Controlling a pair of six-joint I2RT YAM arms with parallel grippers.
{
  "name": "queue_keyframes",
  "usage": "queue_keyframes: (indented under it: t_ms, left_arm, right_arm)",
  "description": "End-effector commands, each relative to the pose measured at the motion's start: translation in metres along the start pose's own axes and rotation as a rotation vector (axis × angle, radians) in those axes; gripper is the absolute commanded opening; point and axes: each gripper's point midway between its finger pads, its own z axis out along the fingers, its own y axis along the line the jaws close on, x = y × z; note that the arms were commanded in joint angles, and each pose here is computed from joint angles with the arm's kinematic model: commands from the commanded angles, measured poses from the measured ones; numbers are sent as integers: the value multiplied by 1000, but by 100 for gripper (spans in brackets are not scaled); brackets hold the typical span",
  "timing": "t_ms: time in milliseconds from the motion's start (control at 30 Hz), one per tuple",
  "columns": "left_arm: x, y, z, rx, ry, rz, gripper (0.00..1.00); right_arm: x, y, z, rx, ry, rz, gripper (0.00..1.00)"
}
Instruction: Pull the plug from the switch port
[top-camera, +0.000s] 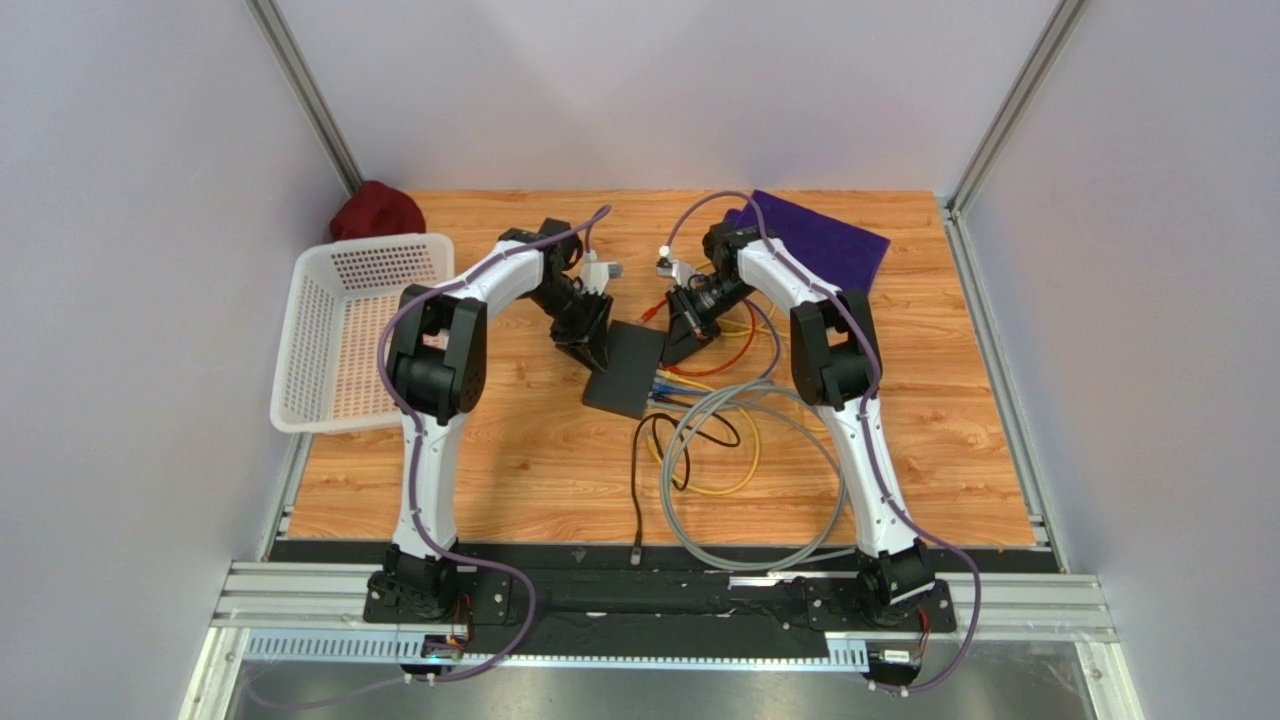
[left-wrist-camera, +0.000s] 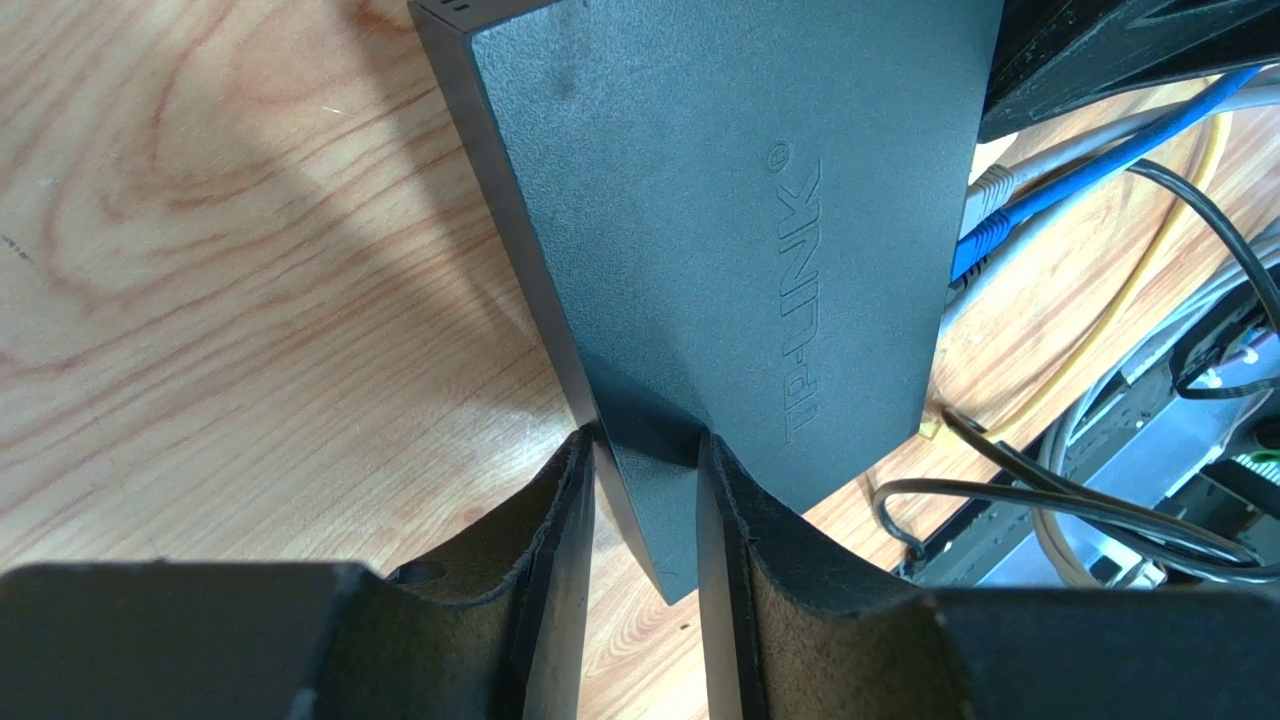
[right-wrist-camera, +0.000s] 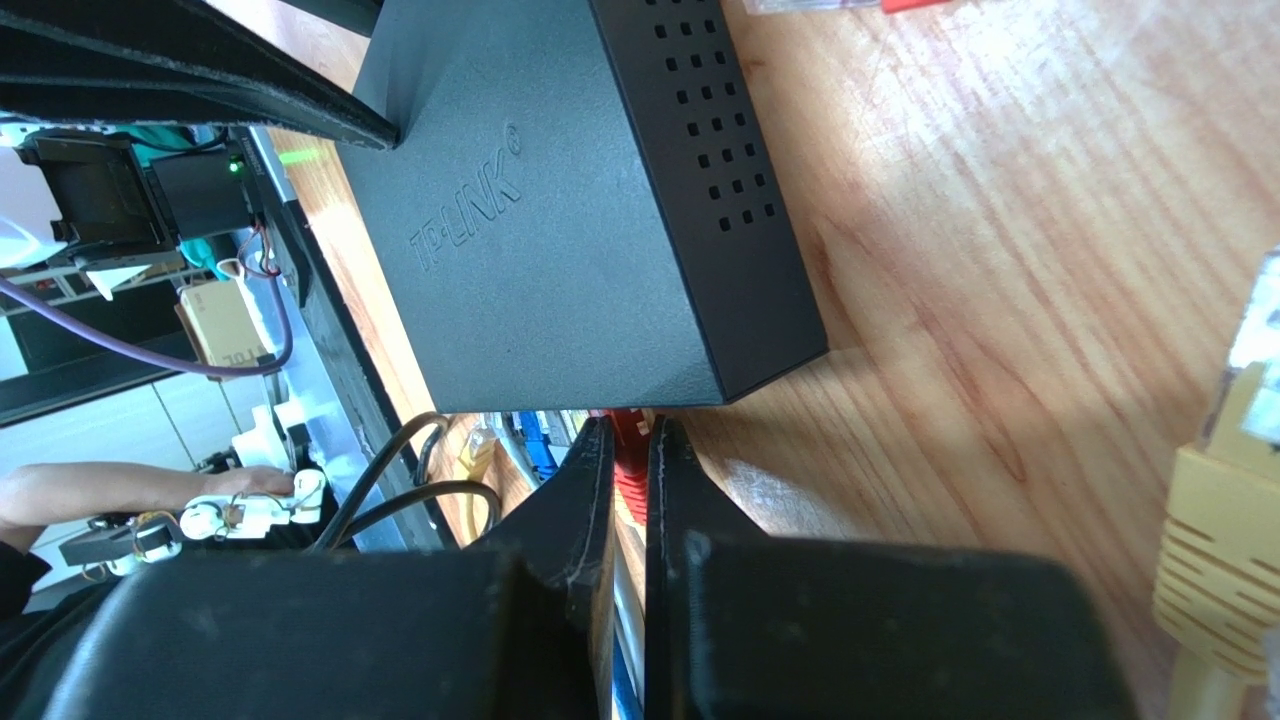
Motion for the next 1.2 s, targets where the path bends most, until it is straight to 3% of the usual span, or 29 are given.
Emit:
queue_keyframes:
  t_ms: [0, 333, 600, 933, 1167]
  left_arm:
    - [0, 12, 19, -62, 21, 38, 36]
    - [1, 13, 18, -65, 21, 38, 36]
    - [1, 13, 18, -66, 22, 37, 35]
    - [2, 14, 15, -77, 23, 49, 35]
    - [2, 16, 15, -88, 22, 55, 35]
  right_arm:
    - [46, -32, 28, 94, 166, 31, 0]
    - [22, -46, 13, 120, 81, 52, 0]
    - [57, -33, 16, 52, 152, 116, 0]
    - [36, -37, -10, 99, 101, 62, 0]
    - [51, -39, -28, 101, 149, 70, 0]
